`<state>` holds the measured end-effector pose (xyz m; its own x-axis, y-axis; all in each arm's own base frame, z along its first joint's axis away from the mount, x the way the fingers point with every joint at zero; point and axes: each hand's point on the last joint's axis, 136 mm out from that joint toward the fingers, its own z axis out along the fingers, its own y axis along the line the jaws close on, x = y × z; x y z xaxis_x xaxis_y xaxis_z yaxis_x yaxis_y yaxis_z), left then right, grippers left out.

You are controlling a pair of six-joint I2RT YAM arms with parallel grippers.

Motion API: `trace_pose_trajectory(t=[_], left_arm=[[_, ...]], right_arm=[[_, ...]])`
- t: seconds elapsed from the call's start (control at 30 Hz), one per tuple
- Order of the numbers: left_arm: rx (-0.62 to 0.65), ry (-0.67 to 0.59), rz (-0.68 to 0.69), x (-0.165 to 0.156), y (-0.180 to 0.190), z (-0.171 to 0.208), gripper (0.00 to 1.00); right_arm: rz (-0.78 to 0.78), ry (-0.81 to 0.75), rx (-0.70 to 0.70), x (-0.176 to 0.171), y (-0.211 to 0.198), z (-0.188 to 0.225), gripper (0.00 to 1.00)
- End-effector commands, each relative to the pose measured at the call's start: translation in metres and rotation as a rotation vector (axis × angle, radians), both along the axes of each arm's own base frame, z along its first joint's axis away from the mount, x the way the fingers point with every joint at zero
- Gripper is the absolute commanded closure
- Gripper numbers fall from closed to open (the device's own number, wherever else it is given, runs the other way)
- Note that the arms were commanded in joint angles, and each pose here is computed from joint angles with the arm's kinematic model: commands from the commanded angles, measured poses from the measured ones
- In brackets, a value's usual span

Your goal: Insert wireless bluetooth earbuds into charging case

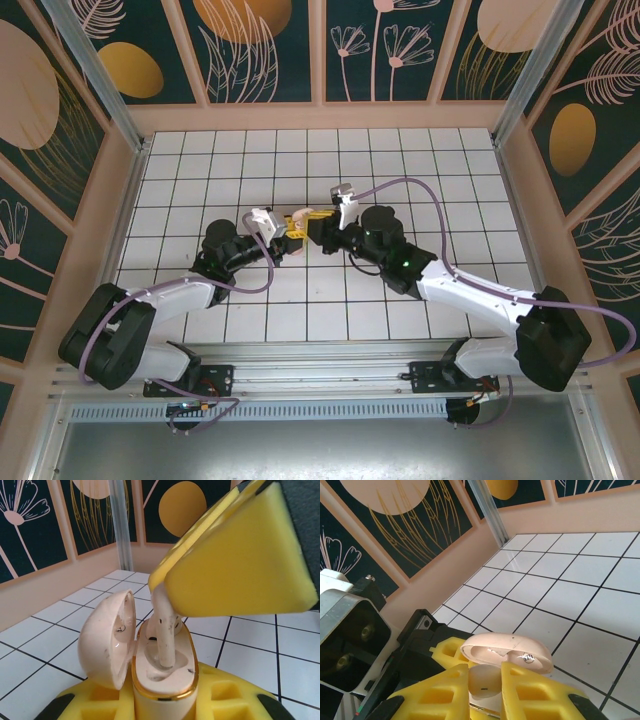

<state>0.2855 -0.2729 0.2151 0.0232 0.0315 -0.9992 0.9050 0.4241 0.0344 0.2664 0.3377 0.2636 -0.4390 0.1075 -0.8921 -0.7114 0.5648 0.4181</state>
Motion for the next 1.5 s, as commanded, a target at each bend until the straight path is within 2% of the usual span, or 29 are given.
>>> trace_pose_trajectory(t=[0.0,0.3,1.47], left_arm=[[-0.027,-0.045,0.010,-0.001,0.002,0.017,0.82],[-0.027,-0.048,0.012,-0.001,0.002,0.019,0.82],[-0.012,-0.061,0.008,-0.002,0.002,0.017,0.82]], right_arm=[[-0.005,-0.009,-0.039,-0.002,0.001,-0.004,0.82],[0.002,0.006,-0.059,-0.002,0.005,-0.007,0.77],[0.008,-0.008,-0.072,-0.001,0.009,0.000,0.79]])
